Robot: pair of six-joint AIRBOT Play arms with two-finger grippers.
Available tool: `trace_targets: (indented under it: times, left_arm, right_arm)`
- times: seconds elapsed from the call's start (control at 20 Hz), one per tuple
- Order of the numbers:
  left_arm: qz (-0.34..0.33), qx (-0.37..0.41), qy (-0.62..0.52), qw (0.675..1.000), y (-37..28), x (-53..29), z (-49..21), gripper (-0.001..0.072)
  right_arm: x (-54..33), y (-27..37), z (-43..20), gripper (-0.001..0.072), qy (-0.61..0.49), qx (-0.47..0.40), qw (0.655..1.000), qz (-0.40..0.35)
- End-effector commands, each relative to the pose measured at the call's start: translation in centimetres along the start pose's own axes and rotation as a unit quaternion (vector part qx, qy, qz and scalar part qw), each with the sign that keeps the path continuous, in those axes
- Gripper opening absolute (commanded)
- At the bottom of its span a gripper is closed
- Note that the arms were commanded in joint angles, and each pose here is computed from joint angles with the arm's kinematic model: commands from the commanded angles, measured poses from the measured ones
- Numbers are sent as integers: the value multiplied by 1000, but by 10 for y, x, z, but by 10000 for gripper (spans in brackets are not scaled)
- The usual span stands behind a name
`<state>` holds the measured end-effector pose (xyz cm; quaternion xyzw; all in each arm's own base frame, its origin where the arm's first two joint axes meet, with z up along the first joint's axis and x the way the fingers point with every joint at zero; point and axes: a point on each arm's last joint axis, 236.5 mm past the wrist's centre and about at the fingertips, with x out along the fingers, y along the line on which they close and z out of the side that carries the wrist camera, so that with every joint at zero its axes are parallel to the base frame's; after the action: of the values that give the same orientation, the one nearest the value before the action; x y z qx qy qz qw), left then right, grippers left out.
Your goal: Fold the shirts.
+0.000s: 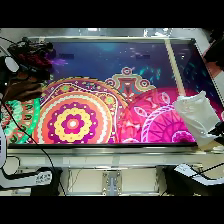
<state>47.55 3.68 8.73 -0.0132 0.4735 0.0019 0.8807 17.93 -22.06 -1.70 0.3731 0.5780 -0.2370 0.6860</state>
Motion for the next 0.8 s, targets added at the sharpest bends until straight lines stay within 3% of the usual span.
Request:
trace_targets:
  times: [0.0, 0.15, 0.3, 0.55, 0.75]
  left_arm:
    - [-1, -1, 0, 1000, -1, 0, 0, 14]
    - [-1, -1, 0, 1000, -1, 0, 0, 14]
    - [-1, -1, 0, 1000, -1, 0, 0, 14]
    - [-2, 0, 14, 1000, -1, 0, -7, 14]
    - [-2, 0, 14, 1000, -1, 0, -6, 14]
  right_arm:
    - [-45, 15, 11, 394, -51, -19, 998, 7]
    - [-138, 78, 41, 393, -198, -59, 975, 76]
    - [-200, 170, 36, 391, -296, -134, 925, 197]
    - [-165, 293, -19, 391, -230, -306, 881, 279]
    - [-118, 363, -61, 391, -182, -401, 850, 289]
